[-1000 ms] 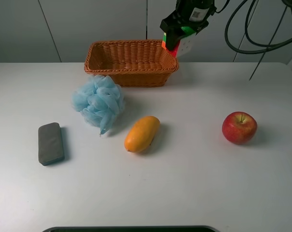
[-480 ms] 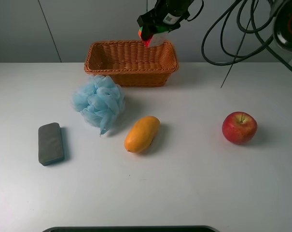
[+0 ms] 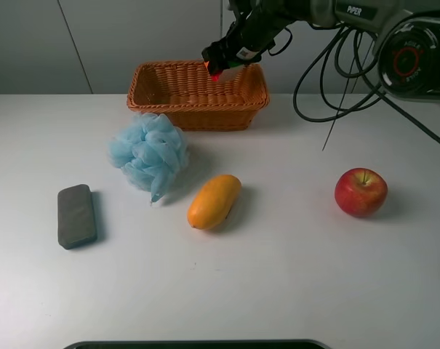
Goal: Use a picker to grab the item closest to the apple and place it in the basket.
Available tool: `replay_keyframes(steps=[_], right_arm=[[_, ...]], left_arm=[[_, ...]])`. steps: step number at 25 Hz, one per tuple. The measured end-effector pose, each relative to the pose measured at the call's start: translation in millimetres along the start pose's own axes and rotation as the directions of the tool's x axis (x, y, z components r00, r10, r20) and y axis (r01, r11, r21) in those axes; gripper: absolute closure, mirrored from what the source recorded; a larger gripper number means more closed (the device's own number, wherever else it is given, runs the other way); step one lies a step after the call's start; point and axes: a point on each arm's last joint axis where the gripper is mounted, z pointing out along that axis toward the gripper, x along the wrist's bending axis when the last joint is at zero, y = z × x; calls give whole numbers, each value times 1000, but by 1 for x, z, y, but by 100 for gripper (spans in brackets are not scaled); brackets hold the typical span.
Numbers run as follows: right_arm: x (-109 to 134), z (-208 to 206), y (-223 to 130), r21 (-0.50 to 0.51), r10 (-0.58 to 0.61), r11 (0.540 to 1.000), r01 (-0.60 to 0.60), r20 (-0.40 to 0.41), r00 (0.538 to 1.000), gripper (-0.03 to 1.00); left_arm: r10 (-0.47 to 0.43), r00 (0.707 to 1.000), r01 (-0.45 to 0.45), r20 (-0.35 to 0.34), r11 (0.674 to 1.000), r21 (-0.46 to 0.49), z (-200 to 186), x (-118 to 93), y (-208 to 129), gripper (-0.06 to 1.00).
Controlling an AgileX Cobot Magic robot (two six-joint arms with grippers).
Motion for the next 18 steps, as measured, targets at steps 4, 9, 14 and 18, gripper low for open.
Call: replay_keyframes(steps=[4,9,14,18], right_arm=[[0,6,-4,7,20,1000,-20,-16,1000,53],[1,10,-7,21,34,999,-34,-31,999,53],[1,11,-7,26,65,998,-64,-35,997,28],[2,11,-9,43,71,997,-69,-40,997,27]], left_arm=[[0,1000,0,0,1000,0,0,0,0,20],[0,1000,0,0,1000,0,0,0,0,20],[0,1000,0,0,1000,0,0,0,0,20],[0,1000,0,0,1000,0,0,0,0,20]])
